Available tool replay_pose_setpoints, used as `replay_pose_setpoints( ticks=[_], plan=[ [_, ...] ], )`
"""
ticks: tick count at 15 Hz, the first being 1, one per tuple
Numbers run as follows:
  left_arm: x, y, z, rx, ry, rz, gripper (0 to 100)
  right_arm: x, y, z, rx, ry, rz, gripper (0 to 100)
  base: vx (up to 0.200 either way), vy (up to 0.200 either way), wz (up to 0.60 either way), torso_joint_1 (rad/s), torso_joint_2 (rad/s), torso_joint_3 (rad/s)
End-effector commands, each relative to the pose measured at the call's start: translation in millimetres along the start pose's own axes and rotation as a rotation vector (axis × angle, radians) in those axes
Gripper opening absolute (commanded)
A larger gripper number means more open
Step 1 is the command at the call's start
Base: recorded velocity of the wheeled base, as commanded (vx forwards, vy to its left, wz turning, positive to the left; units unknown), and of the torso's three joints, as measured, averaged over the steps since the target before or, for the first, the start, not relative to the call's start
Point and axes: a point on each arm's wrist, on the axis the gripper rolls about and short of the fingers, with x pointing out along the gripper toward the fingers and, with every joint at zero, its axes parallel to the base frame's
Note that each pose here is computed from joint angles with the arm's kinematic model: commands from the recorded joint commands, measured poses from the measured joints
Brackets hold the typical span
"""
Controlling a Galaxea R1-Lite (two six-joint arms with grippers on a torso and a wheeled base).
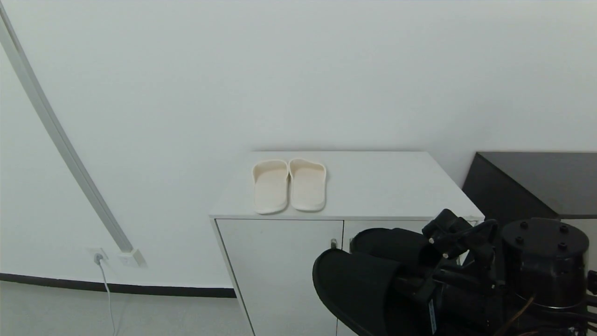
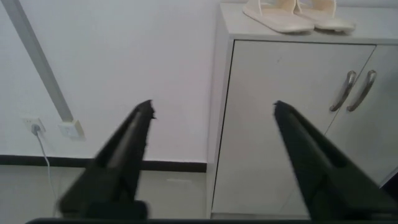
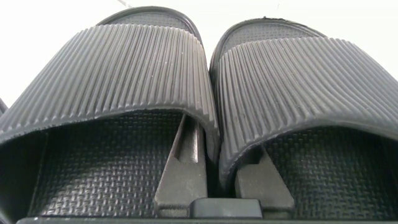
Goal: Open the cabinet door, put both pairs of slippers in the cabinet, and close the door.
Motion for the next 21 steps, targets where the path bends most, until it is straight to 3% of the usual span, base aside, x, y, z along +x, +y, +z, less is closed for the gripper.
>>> replay_pose_setpoints(
  ticks=[1, 21],
  plan=[
    [0.0, 0.0, 0.0, 0.0, 0.0, 0.0, 100, 0.2, 0.2, -0.4, 0.0, 0.001, 0.001, 0, 0.0, 0.0, 0.0, -0.222, 0.59, 0.31],
    [0.0, 0.0, 0.0, 0.0, 0.0, 0.0, 100, -1.7, -0.4, -6.6, -0.018, 0.021, 0.001, 0, 0.0, 0.0, 0.0, -0.165, 0.49, 0.328]
  ],
)
